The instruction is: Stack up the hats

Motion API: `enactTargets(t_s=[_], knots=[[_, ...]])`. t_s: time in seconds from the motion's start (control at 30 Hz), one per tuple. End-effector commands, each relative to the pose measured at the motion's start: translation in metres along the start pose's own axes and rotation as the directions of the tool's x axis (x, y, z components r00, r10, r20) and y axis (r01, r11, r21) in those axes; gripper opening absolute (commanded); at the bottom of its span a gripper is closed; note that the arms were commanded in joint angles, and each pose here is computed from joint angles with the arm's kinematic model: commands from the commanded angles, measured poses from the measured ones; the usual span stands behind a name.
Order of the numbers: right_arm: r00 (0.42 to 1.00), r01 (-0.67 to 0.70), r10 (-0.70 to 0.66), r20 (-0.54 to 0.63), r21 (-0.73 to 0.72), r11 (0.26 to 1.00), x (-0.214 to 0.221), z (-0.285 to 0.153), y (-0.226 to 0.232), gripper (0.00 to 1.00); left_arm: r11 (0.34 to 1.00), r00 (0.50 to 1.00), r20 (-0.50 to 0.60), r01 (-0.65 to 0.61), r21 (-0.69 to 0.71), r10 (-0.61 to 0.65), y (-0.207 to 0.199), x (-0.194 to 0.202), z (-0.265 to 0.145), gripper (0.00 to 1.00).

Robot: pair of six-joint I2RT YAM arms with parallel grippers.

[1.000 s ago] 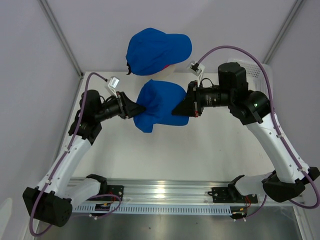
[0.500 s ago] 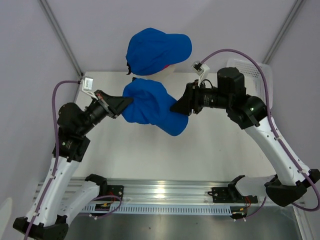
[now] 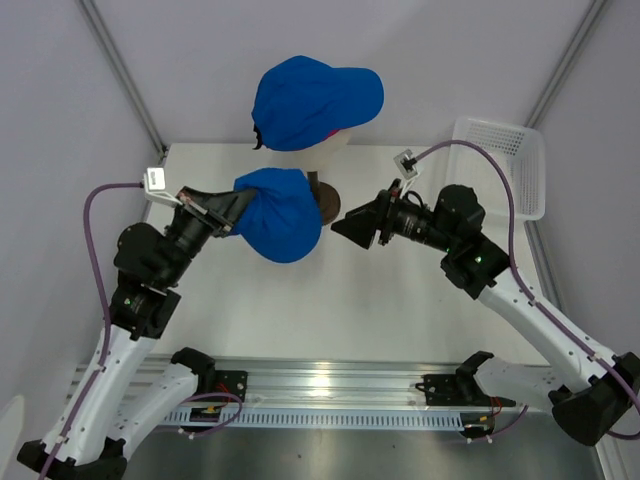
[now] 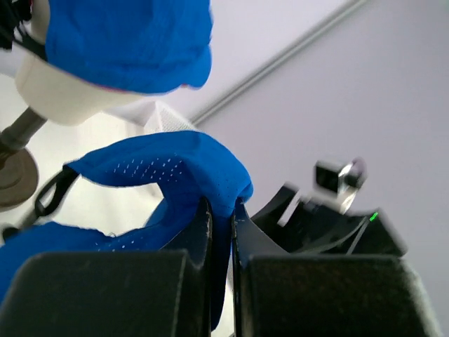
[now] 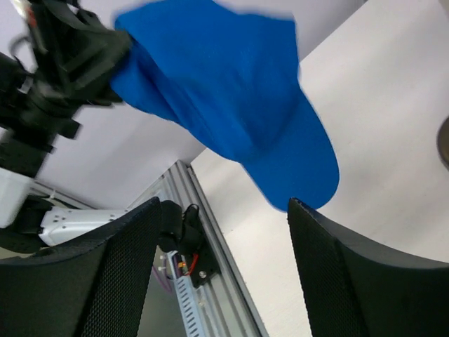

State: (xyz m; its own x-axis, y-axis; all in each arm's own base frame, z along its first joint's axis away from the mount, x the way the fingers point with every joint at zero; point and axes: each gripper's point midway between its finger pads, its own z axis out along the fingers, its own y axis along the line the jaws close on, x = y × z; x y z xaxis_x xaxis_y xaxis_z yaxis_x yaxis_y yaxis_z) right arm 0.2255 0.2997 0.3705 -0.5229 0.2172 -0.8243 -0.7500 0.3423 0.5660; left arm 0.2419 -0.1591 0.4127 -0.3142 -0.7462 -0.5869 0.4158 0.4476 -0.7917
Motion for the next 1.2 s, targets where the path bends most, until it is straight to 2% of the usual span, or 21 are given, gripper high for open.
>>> enactTargets(t_s=[0.0,0.13,0.17,0.27,0.5,0.63,0.73,0.9,1.0,1.17], knots=[[0.968,0.130,-0.123,0.219,-0.019,0.991,-0.025,-0.013,0.011,0.79,0.996,0.986,0.149,0.073,0.054,-0.080,-0.050,-0.051,-0.012,0.01],[0.915,0.127,-0.095,0.391,-0.058,0.990,-0.022,-0.027,0.014,0.94,0.971,0.946,0.220,0.235,0.039,-0.238,-0.054,-0.066,-0.018,0.01],[0.902,0.115,-0.065,0.428,-0.091,0.989,-0.020,-0.029,0.018,0.95,0.965,0.930,0.260,0.257,0.042,-0.259,-0.054,-0.073,-0.021,0.01],[0.888,0.084,-0.027,0.460,-0.104,0.991,-0.019,-0.023,0.019,0.96,0.949,0.908,0.277,0.312,0.054,-0.315,-0.056,-0.076,-0.022,0.01],[0.871,0.025,0.075,0.486,-0.196,0.980,-0.027,0.014,0.034,0.99,0.938,0.901,0.262,0.321,0.134,-0.345,-0.078,-0.080,-0.020,0.01],[0.806,-0.102,0.184,0.563,-0.174,0.979,-0.028,0.025,0.025,0.99,0.944,0.900,0.288,0.301,0.134,-0.328,-0.081,-0.088,-0.021,0.01],[0.779,-0.194,0.278,0.563,-0.206,0.959,-0.017,0.032,0.025,1.00,0.948,0.897,0.311,0.278,0.157,-0.314,-0.089,-0.096,-0.026,0.01],[0.725,-0.320,0.462,0.511,-0.343,0.883,-0.013,0.041,0.041,1.00,0.943,0.890,0.317,0.284,0.176,-0.327,-0.093,-0.099,-0.028,0.01],[0.727,-0.335,0.502,0.469,-0.396,0.855,-0.010,0.051,0.056,1.00,0.938,0.893,0.300,0.291,0.189,-0.337,-0.094,-0.096,-0.027,0.01],[0.715,-0.382,0.533,0.452,-0.386,0.840,-0.006,0.059,0.056,1.00,0.940,0.894,0.304,0.281,0.195,-0.330,-0.096,-0.097,-0.031,0.01]])
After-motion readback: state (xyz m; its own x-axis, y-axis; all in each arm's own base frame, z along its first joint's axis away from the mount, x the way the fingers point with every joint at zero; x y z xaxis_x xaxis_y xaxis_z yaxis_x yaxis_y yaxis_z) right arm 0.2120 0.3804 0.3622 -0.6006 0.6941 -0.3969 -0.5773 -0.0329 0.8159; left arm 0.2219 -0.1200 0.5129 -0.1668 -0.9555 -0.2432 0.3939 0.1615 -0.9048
